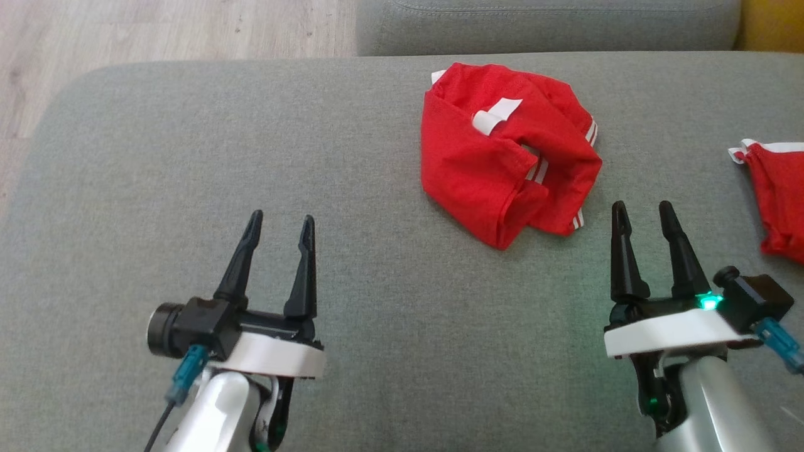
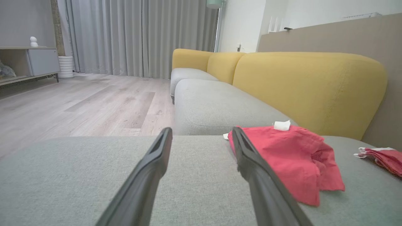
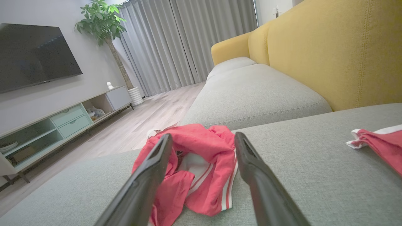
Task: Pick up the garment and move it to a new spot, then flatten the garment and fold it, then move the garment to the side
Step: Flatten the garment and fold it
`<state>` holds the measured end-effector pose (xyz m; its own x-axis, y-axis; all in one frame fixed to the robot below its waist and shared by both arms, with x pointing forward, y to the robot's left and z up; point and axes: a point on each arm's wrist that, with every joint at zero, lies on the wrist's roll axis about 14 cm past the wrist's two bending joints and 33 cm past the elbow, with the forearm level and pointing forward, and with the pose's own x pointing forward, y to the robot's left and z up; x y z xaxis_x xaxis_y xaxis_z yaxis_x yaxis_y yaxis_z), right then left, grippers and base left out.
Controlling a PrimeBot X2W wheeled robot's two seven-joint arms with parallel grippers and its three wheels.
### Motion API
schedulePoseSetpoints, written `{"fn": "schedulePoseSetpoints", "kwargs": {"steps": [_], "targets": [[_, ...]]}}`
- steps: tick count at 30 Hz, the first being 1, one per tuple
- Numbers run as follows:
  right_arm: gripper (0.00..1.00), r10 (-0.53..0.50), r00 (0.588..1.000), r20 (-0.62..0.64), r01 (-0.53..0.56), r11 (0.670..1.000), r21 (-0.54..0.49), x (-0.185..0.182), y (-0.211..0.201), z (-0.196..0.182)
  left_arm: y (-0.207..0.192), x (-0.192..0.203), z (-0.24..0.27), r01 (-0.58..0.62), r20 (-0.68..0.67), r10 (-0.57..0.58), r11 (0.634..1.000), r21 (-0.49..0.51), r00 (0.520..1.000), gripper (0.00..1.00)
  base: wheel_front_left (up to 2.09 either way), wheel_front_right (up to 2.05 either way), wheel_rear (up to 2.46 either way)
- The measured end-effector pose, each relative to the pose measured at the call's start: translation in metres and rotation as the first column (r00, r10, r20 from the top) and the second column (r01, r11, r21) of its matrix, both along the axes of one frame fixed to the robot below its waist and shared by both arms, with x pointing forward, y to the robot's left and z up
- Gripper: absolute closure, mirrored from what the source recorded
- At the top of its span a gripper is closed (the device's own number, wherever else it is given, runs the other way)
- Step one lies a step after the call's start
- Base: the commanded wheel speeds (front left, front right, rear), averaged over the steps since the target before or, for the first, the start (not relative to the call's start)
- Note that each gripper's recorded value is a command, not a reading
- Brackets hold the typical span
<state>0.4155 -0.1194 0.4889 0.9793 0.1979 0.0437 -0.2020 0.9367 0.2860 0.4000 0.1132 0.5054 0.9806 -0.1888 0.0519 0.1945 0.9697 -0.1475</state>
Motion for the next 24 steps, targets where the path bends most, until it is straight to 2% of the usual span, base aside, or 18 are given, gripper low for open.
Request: {"fn": "schedulePoseSetpoints", "kwargs": {"steps": [4,8,14,24], "targets": [[0.0,0.017,1.0,0.0,-0.017,1.0,-0.016,0.0,0.005,-0.001,0.002,0.001,0.008,-0.006,0.026,0.006,1.0,-0.006,1.0,0.0,0.0,0.0,0.0],[0.0,0.082,0.997,-0.011,-0.082,0.996,-0.043,0.003,0.026,-0.007,0.003,0.002,0.005,-0.007,0.023,0.007,1.0,0.0,1.0,0.0,0.0,0.0,0.0],[0.0,0.156,0.986,-0.053,-0.161,0.981,-0.107,0.028,0.05,-0.019,0.004,0.006,-0.003,-0.012,0.002,0.012,1.0,-0.006,1.0,0.0,0.0,0.0,0.0],[0.0,0.228,0.959,-0.166,-0.25,0.96,-0.124,0.057,0.08,-0.05,0.019,0.007,-0.015,-0.059,-0.033,0.059,0.998,0.003,0.998,0.0,0.0,0.0,0.0]]}}
